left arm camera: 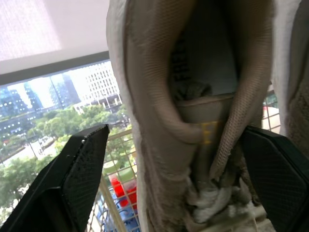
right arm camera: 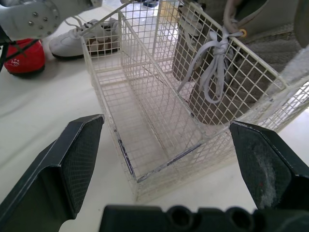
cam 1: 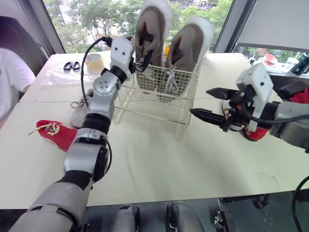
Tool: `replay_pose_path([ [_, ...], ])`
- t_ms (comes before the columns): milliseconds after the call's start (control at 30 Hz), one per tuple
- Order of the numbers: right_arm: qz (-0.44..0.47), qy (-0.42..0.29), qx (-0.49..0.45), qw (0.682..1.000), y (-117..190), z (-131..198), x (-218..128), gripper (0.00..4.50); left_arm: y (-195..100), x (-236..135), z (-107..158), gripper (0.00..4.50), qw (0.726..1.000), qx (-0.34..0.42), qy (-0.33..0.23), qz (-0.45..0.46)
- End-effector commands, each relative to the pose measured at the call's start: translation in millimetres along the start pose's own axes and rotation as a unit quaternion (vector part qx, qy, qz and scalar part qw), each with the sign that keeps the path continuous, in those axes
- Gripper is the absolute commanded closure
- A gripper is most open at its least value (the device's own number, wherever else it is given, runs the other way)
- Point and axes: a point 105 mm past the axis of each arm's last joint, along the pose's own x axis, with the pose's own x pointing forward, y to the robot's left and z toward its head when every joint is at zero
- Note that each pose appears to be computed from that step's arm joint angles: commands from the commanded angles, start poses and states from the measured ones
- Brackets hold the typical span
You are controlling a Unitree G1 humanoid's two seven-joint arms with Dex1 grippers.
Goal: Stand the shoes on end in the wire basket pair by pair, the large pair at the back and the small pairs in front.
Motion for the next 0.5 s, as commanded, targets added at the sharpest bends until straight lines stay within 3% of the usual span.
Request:
replay_pose_path([
  [33, 0.018, -0.026, -0.021, 0.999, 3.4, 13.2, 1.6, 0.0, 4.8, -18.2, 32.8, 0.07, 0.999, -0.021, -0.025, -0.024],
  [200, 0.035, -0.024, -0.028, 0.999, 3.2, 11.5, 9.1, 0.0, 5.7, -53.0, 37.6, 0.07, 0.997, -0.056, 0.03, -0.046],
  [400, 0.073, -0.02, -0.064, 0.995, 8.0, 12.7, 27.6, 0.0, 35.8, -85.1, 50.7, 0.03, 0.992, -0.1, 0.064, -0.036],
  [500, 0.099, 0.01, -0.097, 0.99, 11.8, 8.6, 38.8, 0.0, 34.3, -106.9, 55.4, 0.03, 0.981, -0.124, 0.105, -0.103],
])
